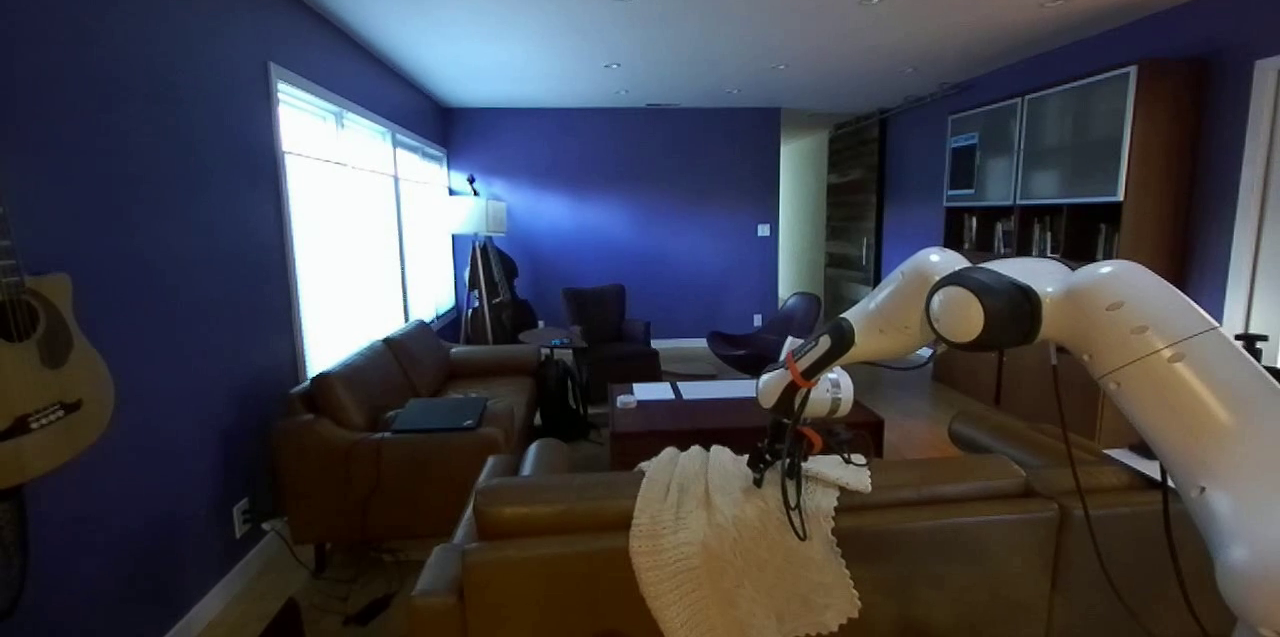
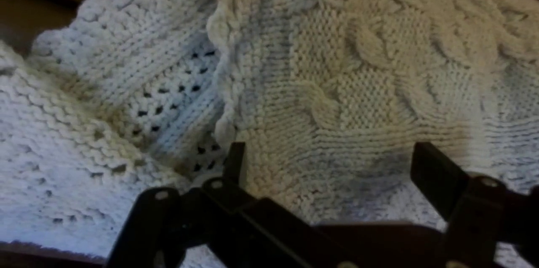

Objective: Unfold the blanket

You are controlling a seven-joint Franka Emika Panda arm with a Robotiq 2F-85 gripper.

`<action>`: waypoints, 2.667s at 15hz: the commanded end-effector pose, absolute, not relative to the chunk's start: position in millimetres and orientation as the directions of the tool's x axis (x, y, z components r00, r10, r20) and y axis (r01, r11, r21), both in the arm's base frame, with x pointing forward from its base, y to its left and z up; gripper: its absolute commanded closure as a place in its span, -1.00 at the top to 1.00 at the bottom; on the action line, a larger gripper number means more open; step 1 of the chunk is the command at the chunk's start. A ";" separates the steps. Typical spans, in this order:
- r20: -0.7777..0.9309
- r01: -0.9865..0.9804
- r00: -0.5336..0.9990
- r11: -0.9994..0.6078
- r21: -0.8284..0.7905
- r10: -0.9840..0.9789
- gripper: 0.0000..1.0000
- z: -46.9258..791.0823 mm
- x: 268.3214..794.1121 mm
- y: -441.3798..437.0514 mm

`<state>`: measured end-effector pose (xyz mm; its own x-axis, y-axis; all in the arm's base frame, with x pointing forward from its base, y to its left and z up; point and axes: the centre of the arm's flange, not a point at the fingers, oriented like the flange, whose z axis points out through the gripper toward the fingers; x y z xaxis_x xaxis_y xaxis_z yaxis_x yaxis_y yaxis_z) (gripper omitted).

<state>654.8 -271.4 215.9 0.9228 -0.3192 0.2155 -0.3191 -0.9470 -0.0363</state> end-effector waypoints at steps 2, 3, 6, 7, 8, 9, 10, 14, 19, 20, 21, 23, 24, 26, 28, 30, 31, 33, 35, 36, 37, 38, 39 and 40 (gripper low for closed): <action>0.185 -0.325 0.928 -0.946 -0.014 -0.322 1.00 208.1 669.5 -282.0; 0.181 -0.326 0.929 -0.945 -0.005 -0.322 1.00 207.4 669.1 -283.6; 0.156 -0.334 0.932 -0.943 0.014 -0.328 1.00 204.7 666.8 -288.7; 0.149 -0.336 0.932 -0.942 0.021 -0.329 1.00 204.8 665.2 -290.3; 0.142 -0.336 0.933 -0.942 0.023 -0.330 1.00 204.8 664.5 -292.1; 0.135 -0.335 0.934 -0.942 0.020 -0.330 1.00 204.2 664.3 -293.5; 0.133 -0.336 0.934 -0.942 0.019 -0.331 1.00 203.2 665.1 -294.1; 0.110 -0.330 0.936 -0.942 -0.056 -0.334 1.00 199.2 670.2 -289.4; 0.130 -0.356 0.918 -0.923 -0.144 -0.374 0.50 209.1 674.8 -286.4; 0.132 -0.363 0.914 -0.919 -0.155 -0.383 0.47 210.9 675.2 -287.0; 0.130 -0.371 0.910 -0.914 -0.165 -0.393 0.35 211.8 676.2 -288.6; 0.123 -0.385 0.904 -0.905 -0.180 -0.409 0.04 211.4 676.8 -292.1; 0.116 -0.386 0.905 -0.904 -0.182 -0.410 -0.13 211.2 676.0 -293.4; 0.096 -0.391 0.906 -0.902 -0.182 -0.412 -0.37 210.5 674.1 -295.4; 0.081 -0.395 0.906 -0.900 -0.182 -0.414 -0.65 212.4 672.1 -297.9; 0.072 -0.401 0.905 -0.897 -0.186 -0.419 -0.94 217.7 668.3 -302.2; 0.070 -0.406 0.903 -0.895 -0.185 -0.424 -0.98 221.2 666.4 -304.8; 0.063 -0.413 0.901 -0.892 -0.183 -0.430 -1.00 226.4 663.4 -309.6; 0.063 -0.416 0.899 -0.890 -0.189 -0.433 -0.97 233.1 661.1 -311.4; 0.084 -0.410 0.898 -0.890 -0.199 -0.432 -0.98 239.6 660.0 -309.5; 0.108 -0.400 0.897 -0.892 -0.211 -0.428 -0.98 245.8 659.6 -305.1; 0.153 -0.373 0.898 -0.899 -0.229 -0.412 -0.98 256.3 659.8 -292.6; 0.202 -0.345 0.896 -0.907 -0.241 -0.395 -0.98 267.4 662.3 -278.5; 0.259 -0.318 0.889 -0.916 -0.243 -0.377 -0.98 279.0 667.2 -265.4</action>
